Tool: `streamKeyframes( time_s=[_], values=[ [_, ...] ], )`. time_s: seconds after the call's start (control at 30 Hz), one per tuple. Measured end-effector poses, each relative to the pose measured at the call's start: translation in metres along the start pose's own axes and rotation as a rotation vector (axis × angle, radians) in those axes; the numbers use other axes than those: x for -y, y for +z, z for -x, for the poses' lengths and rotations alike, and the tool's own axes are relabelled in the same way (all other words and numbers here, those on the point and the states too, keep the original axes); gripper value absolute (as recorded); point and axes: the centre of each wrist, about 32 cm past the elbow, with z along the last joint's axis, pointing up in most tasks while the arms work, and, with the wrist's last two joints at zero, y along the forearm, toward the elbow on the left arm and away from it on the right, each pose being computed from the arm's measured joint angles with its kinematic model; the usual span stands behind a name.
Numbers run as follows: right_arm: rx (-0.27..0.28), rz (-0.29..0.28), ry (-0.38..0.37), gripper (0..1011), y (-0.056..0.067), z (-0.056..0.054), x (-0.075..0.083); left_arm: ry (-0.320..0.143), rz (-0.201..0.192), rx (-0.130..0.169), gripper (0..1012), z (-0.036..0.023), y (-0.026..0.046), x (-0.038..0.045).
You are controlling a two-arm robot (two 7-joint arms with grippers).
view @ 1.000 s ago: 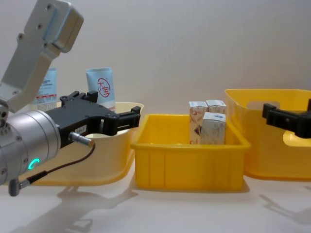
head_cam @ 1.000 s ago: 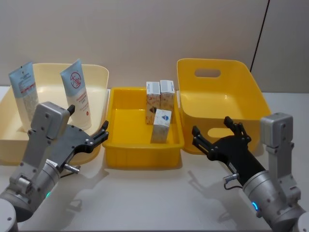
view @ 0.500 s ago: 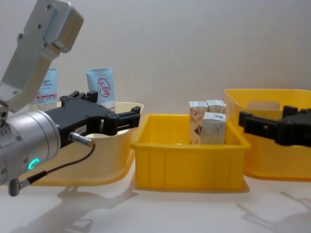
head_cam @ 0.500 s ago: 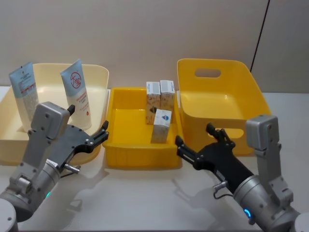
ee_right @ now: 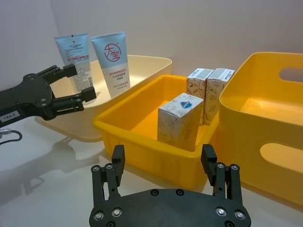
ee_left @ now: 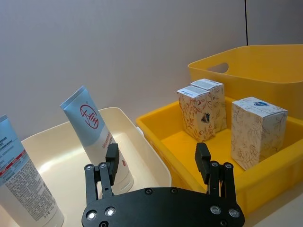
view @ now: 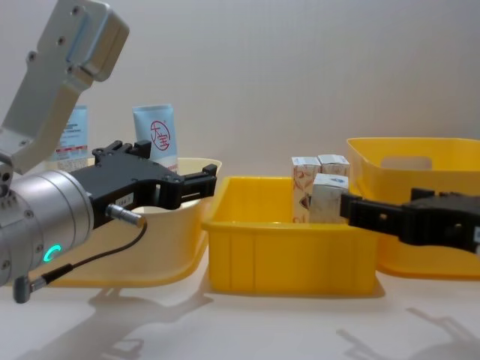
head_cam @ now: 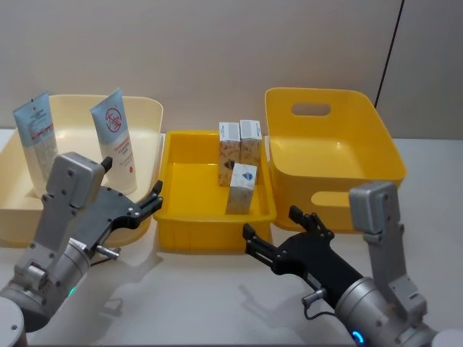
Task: Bimanual collaborative sorting of washing and personal care products
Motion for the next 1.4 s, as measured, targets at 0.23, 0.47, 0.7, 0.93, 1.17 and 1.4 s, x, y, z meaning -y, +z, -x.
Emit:
streamKeyframes(
  time_s=[0.23, 0.47, 0.7, 0.93, 1.17, 1.4],
  values=[
    [-0.027, 0.010, -0.062, 1001, 0.000, 0.022, -0.009, 0.000, 0.000, 0.000, 1001, 0.0000, 0.0000, 0.0000],
    [-0.036, 0.013, -0.111, 1001, 0.001, 0.034, -0.021, 0.000, 0.000, 0.000, 1002, 0.0000, 0.0000, 0.0000],
    [-0.033, 0.009, -0.157, 1001, 0.005, 0.043, -0.036, 0.000, 0.000, 0.000, 1001, 0.0000, 0.0000, 0.0000],
    [-0.020, 0.007, -0.185, 1001, 0.009, 0.045, -0.048, 0.000, 0.000, 0.000, 1002, 0.0000, 0.0000, 0.0000],
    [-0.011, 0.016, -0.196, 1001, 0.012, 0.044, -0.059, 0.000, 0.000, 0.000, 1002, 0.0000, 0.0000, 0.0000],
    [-0.009, 0.029, -0.198, 1001, 0.014, 0.044, -0.070, 0.000, 0.000, 0.000, 1002, 0.0000, 0.0000, 0.0000]
  ],
)
